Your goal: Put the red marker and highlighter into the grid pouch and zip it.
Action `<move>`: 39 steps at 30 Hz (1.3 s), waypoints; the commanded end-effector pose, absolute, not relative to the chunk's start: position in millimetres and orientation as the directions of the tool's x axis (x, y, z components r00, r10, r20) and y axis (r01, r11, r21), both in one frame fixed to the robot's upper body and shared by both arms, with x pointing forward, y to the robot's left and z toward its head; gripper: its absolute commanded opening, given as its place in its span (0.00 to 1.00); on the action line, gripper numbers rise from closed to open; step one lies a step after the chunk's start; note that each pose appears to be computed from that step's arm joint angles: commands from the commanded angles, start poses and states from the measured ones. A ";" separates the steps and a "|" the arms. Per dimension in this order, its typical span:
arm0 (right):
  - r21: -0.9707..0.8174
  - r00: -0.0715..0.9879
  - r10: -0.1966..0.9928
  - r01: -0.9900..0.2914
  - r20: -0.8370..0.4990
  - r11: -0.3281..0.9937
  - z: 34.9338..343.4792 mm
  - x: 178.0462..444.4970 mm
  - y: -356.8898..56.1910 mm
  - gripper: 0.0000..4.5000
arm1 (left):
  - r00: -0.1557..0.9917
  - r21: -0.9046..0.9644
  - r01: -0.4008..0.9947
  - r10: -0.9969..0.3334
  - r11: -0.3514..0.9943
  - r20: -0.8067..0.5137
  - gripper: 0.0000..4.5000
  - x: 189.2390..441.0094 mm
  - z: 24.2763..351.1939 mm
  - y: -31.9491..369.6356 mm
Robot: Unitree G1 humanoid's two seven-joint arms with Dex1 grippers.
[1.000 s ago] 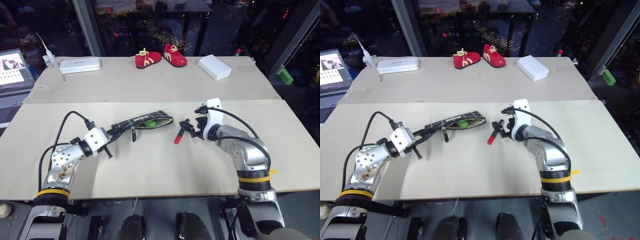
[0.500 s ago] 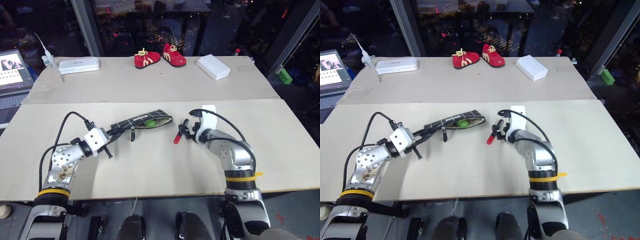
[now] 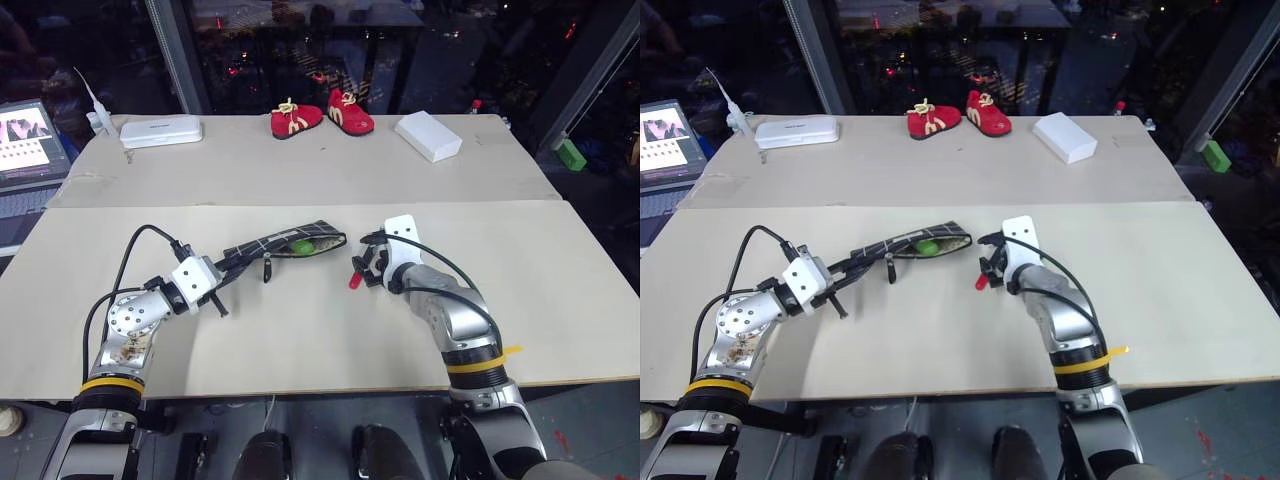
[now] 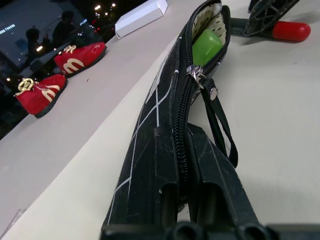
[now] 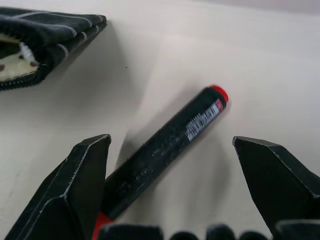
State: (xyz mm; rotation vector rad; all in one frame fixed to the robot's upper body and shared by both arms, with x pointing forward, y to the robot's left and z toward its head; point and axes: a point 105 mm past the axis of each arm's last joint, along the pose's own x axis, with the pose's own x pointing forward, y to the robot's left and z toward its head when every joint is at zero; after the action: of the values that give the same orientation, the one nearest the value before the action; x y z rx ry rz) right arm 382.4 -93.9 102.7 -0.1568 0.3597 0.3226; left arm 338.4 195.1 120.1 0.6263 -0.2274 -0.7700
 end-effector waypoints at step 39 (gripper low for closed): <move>-0.737 0.632 0.741 -0.609 -0.228 0.292 188.8 317.8 -111.3 0.12 | 0.674 0.628 0.571 -0.739 0.529 0.010 0.00 345.5 137.3 182.7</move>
State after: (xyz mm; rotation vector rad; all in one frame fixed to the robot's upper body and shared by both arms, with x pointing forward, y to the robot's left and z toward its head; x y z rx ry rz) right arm 341.4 -135.9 192.2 -0.7844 -0.1178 0.7282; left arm 344.2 184.0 129.6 0.6275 -0.2645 -0.7940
